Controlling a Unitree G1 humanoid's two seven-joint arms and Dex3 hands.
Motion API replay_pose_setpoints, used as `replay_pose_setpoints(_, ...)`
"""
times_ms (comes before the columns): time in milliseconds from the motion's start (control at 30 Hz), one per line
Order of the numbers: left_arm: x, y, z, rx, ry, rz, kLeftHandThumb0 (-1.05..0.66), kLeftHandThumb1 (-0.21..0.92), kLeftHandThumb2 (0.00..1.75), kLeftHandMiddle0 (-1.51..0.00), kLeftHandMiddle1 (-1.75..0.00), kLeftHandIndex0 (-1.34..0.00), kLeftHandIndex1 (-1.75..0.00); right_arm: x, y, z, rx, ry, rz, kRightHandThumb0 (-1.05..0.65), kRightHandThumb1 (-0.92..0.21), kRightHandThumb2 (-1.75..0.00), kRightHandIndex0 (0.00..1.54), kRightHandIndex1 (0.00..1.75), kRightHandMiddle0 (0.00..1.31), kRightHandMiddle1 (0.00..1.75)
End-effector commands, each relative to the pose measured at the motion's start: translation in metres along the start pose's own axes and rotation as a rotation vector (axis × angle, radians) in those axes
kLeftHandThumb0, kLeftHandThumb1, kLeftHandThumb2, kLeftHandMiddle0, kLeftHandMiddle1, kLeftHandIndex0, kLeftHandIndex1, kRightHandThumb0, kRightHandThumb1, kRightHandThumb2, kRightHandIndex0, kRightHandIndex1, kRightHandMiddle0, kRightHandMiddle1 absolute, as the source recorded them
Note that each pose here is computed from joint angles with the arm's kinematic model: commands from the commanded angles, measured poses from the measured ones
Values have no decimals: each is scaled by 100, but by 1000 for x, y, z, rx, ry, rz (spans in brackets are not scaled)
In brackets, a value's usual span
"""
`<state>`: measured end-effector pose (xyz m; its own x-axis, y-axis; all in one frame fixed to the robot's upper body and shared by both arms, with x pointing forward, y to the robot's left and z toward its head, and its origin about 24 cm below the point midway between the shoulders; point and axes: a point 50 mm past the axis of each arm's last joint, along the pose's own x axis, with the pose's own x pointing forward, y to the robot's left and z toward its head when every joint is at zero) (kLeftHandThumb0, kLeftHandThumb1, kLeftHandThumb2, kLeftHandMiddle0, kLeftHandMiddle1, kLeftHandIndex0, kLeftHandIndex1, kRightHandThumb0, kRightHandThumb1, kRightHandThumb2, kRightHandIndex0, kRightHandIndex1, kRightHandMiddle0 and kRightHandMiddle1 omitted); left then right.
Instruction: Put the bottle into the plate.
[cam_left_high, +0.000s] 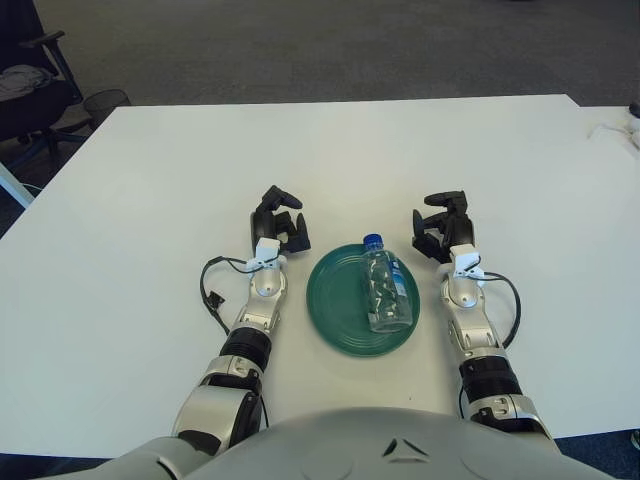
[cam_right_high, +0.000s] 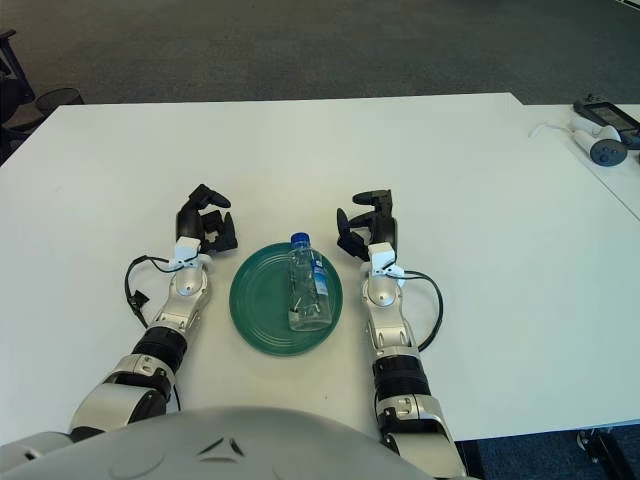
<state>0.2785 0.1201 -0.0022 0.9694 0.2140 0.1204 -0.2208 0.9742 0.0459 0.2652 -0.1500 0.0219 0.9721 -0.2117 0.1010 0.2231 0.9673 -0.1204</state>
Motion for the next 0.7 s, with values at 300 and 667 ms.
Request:
replay_pose_setpoints(300,-17,11,-20,30,79,-1,-57,9,159,-133,-175,-80,-175,-7,-1,-5,10,3,27,12,-61,-95,39,171,14,175)
replay_pose_setpoints(667,-17,11,-18,42,70,-1,-57,10,159,-133,-175,-79,-175,-9,-1,-10,27,16,33,0,-67,-88,34,169,19,175)
